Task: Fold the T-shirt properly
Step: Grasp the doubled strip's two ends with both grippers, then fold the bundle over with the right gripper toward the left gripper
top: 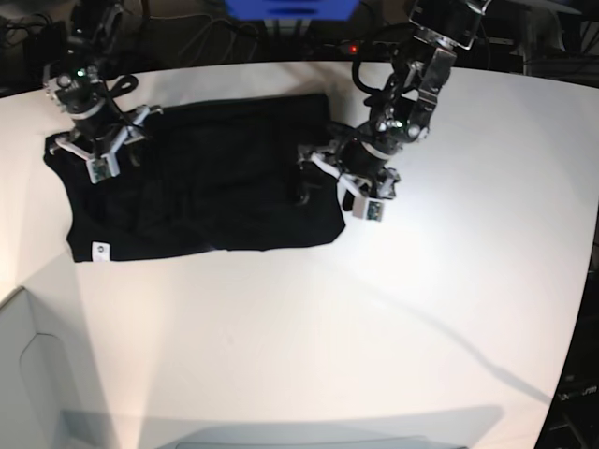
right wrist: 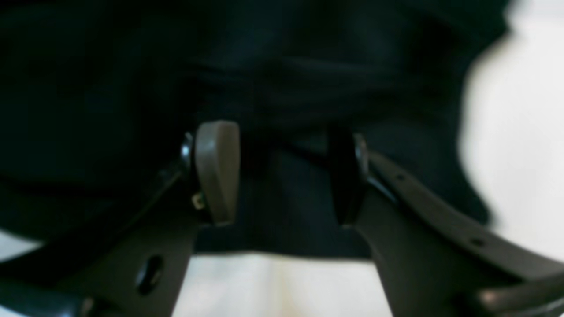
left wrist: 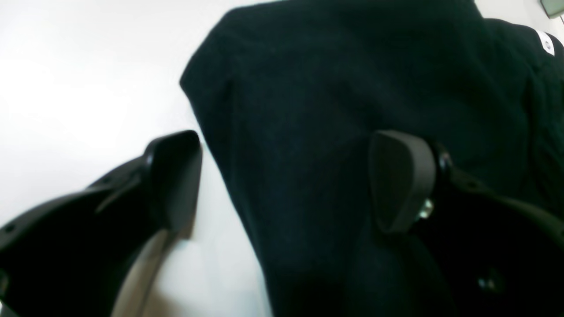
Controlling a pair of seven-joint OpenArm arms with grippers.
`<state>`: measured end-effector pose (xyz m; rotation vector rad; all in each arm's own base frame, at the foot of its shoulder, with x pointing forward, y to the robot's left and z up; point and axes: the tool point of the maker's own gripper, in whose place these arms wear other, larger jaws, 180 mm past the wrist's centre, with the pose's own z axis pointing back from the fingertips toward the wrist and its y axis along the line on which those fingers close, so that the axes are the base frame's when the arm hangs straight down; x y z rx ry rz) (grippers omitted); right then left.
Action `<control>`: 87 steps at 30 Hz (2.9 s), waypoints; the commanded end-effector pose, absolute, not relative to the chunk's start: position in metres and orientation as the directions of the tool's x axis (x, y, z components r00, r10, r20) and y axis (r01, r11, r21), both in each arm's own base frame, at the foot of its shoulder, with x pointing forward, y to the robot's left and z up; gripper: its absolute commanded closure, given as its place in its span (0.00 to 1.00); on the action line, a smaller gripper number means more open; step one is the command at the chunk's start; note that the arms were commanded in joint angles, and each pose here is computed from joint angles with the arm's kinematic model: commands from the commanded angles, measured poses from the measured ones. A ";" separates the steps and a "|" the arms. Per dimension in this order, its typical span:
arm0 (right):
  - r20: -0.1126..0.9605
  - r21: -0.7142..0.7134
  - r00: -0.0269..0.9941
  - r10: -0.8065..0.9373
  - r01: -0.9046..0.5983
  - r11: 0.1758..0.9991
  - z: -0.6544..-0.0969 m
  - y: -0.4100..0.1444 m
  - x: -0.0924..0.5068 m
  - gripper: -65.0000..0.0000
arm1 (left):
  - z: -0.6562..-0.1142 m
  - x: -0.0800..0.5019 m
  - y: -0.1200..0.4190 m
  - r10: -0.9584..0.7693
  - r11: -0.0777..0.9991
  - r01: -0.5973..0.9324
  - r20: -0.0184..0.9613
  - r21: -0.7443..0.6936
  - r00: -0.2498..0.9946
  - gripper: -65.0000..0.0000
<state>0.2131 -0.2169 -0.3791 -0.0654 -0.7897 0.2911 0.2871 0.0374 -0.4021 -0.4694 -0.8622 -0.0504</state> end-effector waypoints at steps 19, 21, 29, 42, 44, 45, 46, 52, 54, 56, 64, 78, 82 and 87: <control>0.794 -0.110 0.596 0.122 -0.057 0.992 -0.368 -0.275 0.295 0.38 | -0.390 0.277 0.066 0.212 0.907 0.157 0.746 -0.390 0.631 0.11; 0.783 -0.097 0.613 0.109 -0.053 0.994 -0.377 -0.283 0.298 0.37 | -0.395 0.279 0.063 0.226 0.904 0.144 0.735 -0.402 0.639 0.11; 0.772 -0.063 0.636 0.015 0.053 0.997 -0.388 -0.323 0.295 0.36 | -0.401 0.288 0.063 0.225 0.907 0.137 0.733 -0.398 0.642 0.11; 0.663 0.038 0.745 -0.079 0.071 0.997 -0.448 -0.314 0.263 0.40 | -0.395 0.293 0.065 0.223 0.908 0.143 0.744 -0.393 0.630 0.11; 0.660 0.039 0.748 -0.078 0.070 0.997 -0.449 -0.313 0.261 0.50 | -0.396 0.293 0.065 0.221 0.910 0.141 0.744 -0.391 0.630 0.11; 0.658 0.039 0.749 -0.078 0.070 0.997 -0.450 -0.313 0.261 0.57 | -0.395 0.296 0.064 0.221 0.909 0.145 0.748 -0.390 0.626 0.11; 0.656 0.039 0.751 -0.078 0.070 0.997 -0.450 -0.313 0.260 0.66 | -0.393 0.297 0.064 0.225 0.908 0.146 0.749 -0.393 0.624 0.11; 0.655 0.035 0.752 -0.075 0.069 0.997 -0.449 -0.314 0.260 1.00 | -0.393 0.298 0.065 0.224 0.910 0.143 0.751 -0.390 0.622 0.11; 0.676 0.012 0.735 -0.056 0.065 0.998 -0.438 -0.317 0.265 1.00 | -0.392 0.299 0.065 0.223 0.910 0.144 0.753 -0.388 0.619 0.11; 0.705 -0.020 0.708 -0.028 0.058 0.998 -0.422 -0.319 0.269 1.00 | -0.390 0.302 0.065 0.221 0.911 0.149 0.758 -0.386 0.614 0.11; 0.857 -0.137 0.503 0.112 0.012 0.991 -0.327 -0.273 0.292 1.00 | -0.385 0.309 0.065 0.220 0.911 0.155 0.768 -0.382 0.602 0.11; 0.927 -0.042 0.303 0.220 -0.501 0.865 -0.283 -0.040 0.279 1.00 | -0.401 0.317 0.071 0.219 0.917 0.129 0.748 -0.376 0.627 0.11; 0.929 -0.004 0.283 0.238 -0.637 0.771 -0.289 0.014 0.269 1.00 | -0.401 0.317 0.071 0.217 0.918 0.129 0.748 -0.375 0.627 0.11; 0.912 0.024 0.312 0.265 -0.687 0.727 -0.311 0.039 0.281 1.00 | -0.399 0.317 0.071 0.221 0.917 0.129 0.751 -0.377 0.622 0.11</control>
